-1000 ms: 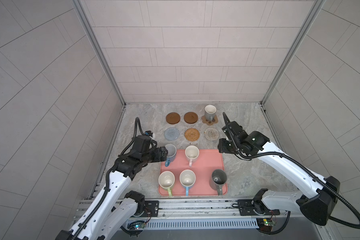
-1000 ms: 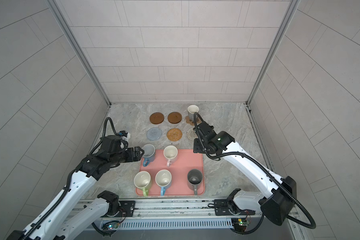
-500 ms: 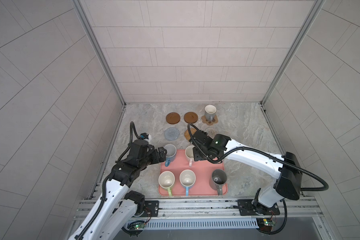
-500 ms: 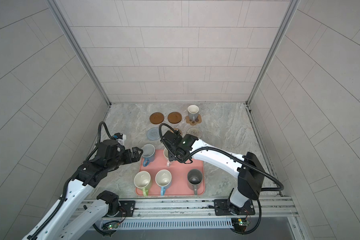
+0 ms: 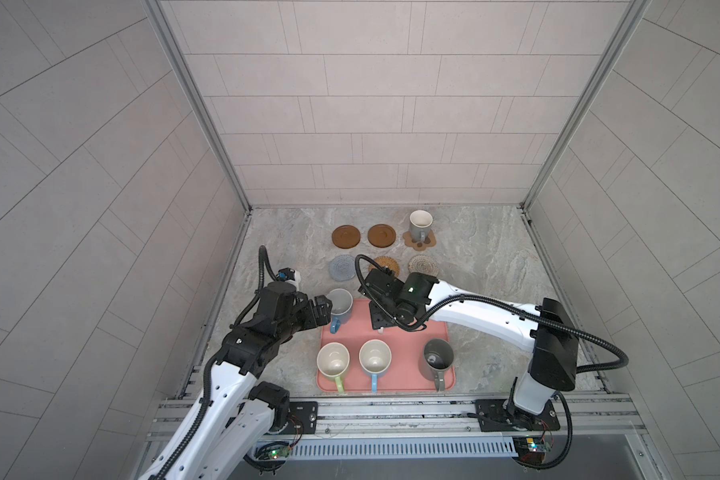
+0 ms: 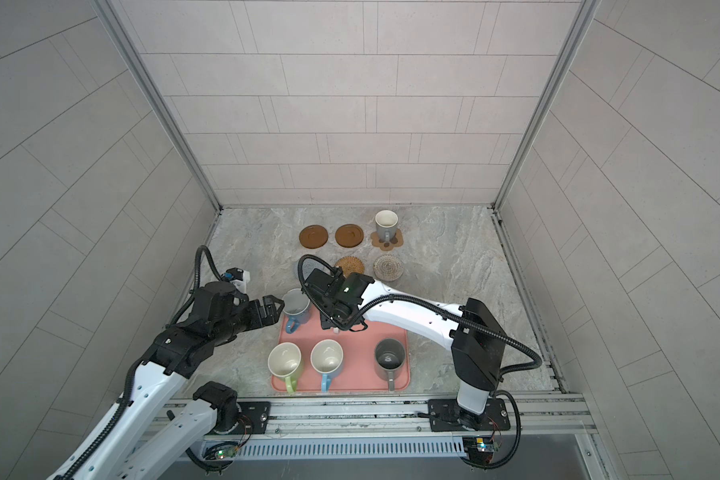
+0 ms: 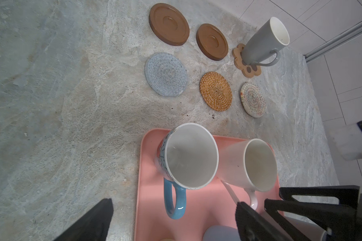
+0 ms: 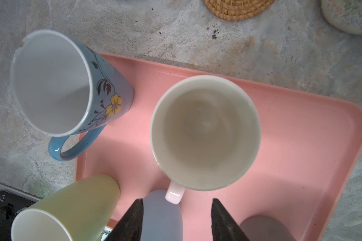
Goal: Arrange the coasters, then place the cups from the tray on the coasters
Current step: 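Lower right gripper onto the white mug at the tray's far edge and grasp it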
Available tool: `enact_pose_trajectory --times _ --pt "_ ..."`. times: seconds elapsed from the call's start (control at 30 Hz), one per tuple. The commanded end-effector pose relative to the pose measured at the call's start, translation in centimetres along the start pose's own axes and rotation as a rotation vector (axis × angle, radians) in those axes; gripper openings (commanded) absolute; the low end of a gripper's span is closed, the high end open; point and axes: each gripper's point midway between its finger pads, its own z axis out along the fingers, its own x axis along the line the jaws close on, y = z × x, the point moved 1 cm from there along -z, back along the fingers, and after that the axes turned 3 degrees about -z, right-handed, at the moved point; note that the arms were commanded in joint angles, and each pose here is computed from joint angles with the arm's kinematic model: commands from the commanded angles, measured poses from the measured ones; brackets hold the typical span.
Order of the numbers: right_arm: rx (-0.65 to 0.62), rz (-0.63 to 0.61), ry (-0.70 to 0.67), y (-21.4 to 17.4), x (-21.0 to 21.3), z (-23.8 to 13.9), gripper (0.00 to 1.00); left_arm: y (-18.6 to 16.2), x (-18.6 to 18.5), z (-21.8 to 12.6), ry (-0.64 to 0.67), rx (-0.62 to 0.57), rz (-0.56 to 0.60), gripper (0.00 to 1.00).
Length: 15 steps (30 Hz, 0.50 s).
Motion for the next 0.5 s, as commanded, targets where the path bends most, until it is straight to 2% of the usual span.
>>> enact_pose_trajectory --times 0.0,0.47 --pt "0.026 0.018 -0.032 -0.6 -0.2 0.4 0.55 0.0 0.1 -0.2 0.008 -0.003 0.01 0.99" --pt "0.056 0.034 -0.088 -2.0 -0.9 2.2 0.52 -0.4 0.2 0.1 0.002 0.002 0.005 0.99"
